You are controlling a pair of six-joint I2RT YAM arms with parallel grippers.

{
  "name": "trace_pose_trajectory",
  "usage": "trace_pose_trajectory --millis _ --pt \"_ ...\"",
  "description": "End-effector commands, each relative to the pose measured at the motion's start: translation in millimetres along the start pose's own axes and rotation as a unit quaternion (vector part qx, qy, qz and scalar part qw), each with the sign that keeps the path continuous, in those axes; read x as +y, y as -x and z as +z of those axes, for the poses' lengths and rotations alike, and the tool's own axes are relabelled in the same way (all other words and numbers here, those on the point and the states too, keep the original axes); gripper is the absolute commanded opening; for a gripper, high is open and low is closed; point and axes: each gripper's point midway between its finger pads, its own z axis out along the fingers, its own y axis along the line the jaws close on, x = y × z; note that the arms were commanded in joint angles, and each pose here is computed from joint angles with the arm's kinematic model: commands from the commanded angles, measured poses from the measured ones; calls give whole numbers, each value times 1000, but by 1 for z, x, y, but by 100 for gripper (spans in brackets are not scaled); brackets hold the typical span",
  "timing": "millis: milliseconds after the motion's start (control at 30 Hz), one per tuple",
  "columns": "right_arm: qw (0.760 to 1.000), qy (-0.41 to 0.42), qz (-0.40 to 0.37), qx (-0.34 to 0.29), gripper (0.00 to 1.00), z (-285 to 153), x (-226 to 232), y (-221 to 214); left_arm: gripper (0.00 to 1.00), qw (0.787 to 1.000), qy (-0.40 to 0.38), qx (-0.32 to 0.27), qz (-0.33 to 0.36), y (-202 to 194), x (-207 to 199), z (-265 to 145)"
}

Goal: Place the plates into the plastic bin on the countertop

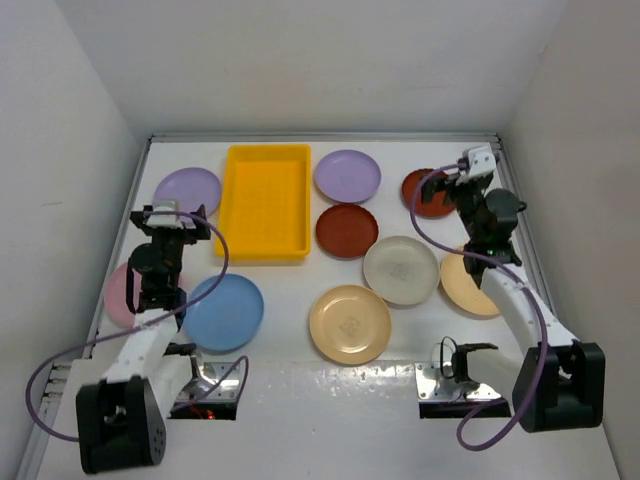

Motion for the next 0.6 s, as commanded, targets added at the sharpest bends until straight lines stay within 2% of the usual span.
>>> trace_pose_trajectory --millis 0,33,100,167,200,233,267,300,333,367,400,433,467,500,533,567 --pt "996 16 -55 -62 100 21 0 68 100 1000 -19 -4 -11 29 -7 -12" --pt "995 5 -57 -78 100 28 -7 88 100 1000 -19 -9 -10 39 -6 -13" --pt "997 -2 -39 -69 100 42 -11 98 100 1000 -19 -14 -10 64 -6 -12" --pt "995 -14 -33 -89 100 53 -19 136 100 1000 -13 3 1 75 -2 -4" --pt "999 -10 -27 -45 100 67 -18 123 100 999 -4 38 -2 81 4 12" --pt "998 -10 -37 -56 100 73 -20 148 100 999 18 38 -1 103 13 13" --pt "998 -14 -38 -44 100 78 -19 150 100 993 60 99 -23 80 27 33" --pt "998 0 -43 49 100 91 -11 100 100 989 67 127 -24 105 36 46" --pt "998 -18 -54 22 100 97 -17 144 100 986 53 160 -12 102 37 59" --pt "997 -24 -54 46 100 108 -19 130 100 979 49 196 -4 95 49 69" --pt "996 -36 -15 86 100 107 -18 112 100 965 20 259 -23 58 47 89" --pt "993 -61 16 100 100 114 -23 101 98 960 3 277 -38 71 51 97" --pt "991 -62 44 109 100 114 -19 94 93 953 -5 297 -59 61 66 101" --pt "989 -45 81 114 99 115 -12 87 85 946 -44 311 -85 54 61 107" --pt "987 47 100 119 68 117 14 80 73 931 -46 347 -105 32 70 118" --pt "985 54 104 124 60 117 16 74 70 924 -32 364 -116 20 86 121"
